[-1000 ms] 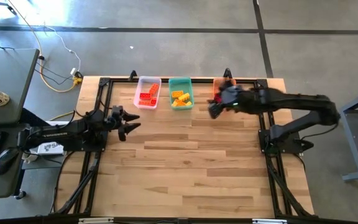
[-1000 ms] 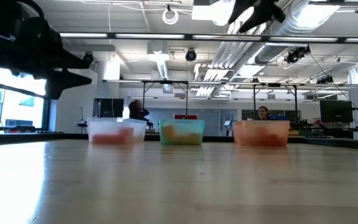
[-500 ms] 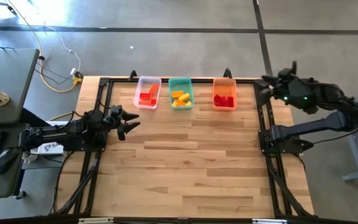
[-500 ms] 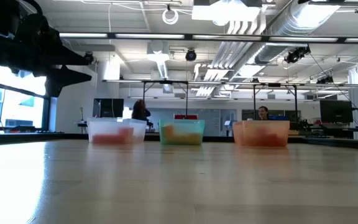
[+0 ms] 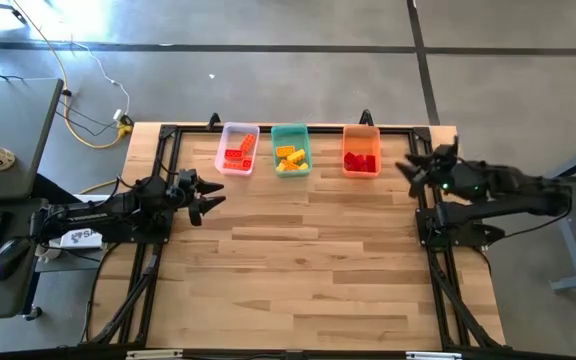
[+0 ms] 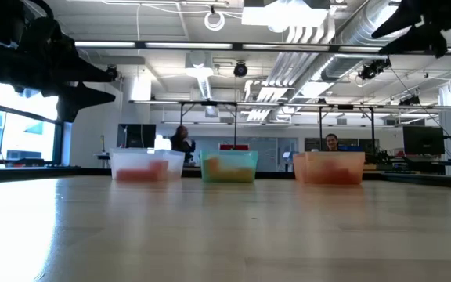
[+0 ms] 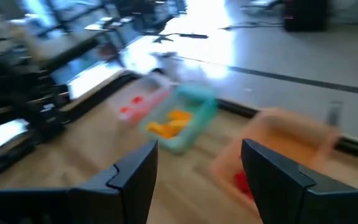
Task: Sort & place blocks by color
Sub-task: Return to Home Position
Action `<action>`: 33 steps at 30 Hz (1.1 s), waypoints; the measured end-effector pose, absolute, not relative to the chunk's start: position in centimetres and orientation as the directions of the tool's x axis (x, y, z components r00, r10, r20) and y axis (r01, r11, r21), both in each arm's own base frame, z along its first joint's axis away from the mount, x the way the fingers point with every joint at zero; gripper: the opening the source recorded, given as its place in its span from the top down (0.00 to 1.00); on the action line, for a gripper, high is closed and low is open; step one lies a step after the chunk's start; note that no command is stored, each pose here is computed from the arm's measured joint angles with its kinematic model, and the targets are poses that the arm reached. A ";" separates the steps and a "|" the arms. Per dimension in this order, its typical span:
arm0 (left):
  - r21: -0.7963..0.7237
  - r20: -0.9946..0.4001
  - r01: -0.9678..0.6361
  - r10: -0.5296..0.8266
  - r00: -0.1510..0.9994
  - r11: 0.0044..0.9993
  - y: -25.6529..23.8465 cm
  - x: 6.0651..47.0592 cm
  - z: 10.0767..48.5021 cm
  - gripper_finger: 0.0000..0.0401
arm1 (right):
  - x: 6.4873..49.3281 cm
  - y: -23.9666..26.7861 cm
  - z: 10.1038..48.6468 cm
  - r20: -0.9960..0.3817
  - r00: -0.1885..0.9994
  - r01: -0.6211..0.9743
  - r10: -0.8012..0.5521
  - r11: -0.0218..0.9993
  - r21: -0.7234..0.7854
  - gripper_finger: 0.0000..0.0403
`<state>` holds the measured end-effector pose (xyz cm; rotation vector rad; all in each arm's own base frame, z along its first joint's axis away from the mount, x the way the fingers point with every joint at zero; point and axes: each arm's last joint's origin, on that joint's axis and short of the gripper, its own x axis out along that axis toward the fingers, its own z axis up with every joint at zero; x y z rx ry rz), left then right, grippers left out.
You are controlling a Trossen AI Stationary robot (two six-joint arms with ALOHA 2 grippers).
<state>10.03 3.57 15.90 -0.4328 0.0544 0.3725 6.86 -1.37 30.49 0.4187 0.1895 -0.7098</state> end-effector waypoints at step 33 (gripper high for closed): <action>-0.399 -0.132 -0.364 0.340 0.931 0.841 3.6 10.0 15.9 0.43 | 9.5 0.2 17.4 -0.008 0.997 0.074 -0.079 0.897 0.436 0.46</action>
